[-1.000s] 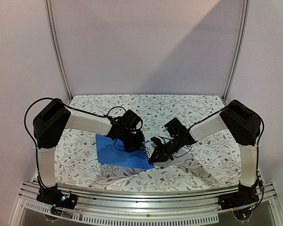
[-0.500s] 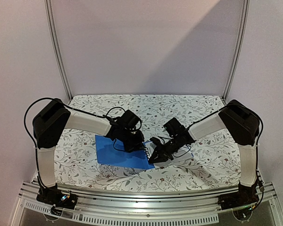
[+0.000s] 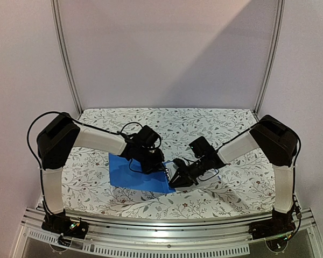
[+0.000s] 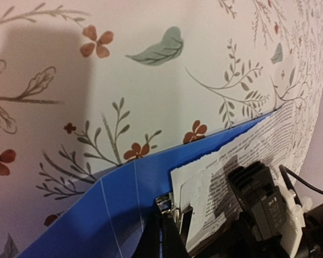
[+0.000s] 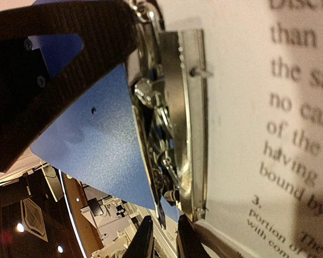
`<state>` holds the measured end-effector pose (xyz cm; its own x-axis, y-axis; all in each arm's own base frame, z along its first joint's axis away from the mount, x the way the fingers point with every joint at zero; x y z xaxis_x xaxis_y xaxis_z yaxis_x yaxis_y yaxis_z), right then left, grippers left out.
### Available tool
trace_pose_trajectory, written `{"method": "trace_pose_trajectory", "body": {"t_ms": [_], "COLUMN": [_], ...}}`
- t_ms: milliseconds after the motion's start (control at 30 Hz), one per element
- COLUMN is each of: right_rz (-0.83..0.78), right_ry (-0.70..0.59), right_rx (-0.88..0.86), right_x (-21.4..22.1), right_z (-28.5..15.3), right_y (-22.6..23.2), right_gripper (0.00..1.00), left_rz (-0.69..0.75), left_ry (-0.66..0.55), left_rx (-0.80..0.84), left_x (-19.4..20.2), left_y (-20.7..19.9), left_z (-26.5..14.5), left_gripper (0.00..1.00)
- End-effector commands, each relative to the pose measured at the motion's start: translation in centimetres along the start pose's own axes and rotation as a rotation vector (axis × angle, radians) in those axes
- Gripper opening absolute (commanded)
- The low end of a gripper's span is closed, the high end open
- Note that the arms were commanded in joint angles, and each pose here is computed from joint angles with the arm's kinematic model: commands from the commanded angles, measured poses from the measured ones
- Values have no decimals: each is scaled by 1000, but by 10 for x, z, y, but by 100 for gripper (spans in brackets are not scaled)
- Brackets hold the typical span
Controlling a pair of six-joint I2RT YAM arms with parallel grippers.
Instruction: Put the files into the folder
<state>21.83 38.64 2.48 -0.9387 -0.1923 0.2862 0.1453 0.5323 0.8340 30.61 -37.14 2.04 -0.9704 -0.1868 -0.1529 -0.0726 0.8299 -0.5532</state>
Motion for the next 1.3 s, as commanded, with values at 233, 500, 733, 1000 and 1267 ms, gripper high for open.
{"method": "trace_pose_trajectory", "body": {"t_ms": [233,500,733,1000,1267], "right_rz": [-72,-119,-188,-428,-208], "right_ry": [-32,-47,-222,-706,-737], "right_rx": [23,-22,82,591,528], "right_x": [11,14,-16,-52,-59], "right_z": [-17,-36,-100,-204,-217], "right_y": [29,55,61,38,-36], "right_gripper": [25,26,30,56,72], "left_rz": [120,265,546,582,336], "left_ry": [-63,-253,-686,-840,-793], "left_rx": [-74,-122,-470,-612,-427], "left_x": [-29,-70,-130,-126,-75], "left_y": [-14,-59,-99,-42,67], "left_z": [-27,-86,-223,-320,-344], "left_gripper": [58,99,99,97,100]}}
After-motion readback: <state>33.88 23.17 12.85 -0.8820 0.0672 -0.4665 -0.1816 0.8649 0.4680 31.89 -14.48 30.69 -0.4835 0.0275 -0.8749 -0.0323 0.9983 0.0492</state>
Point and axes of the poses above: each gripper's point midway between its finger pads, its own z axis out along the fingers, its own y axis along the line the jaws close on, x = y × z, the point moved 1 cm from there along -z, back along the fingers, and after that the axes turned 7 degrees about z, right-handed, at the moved point
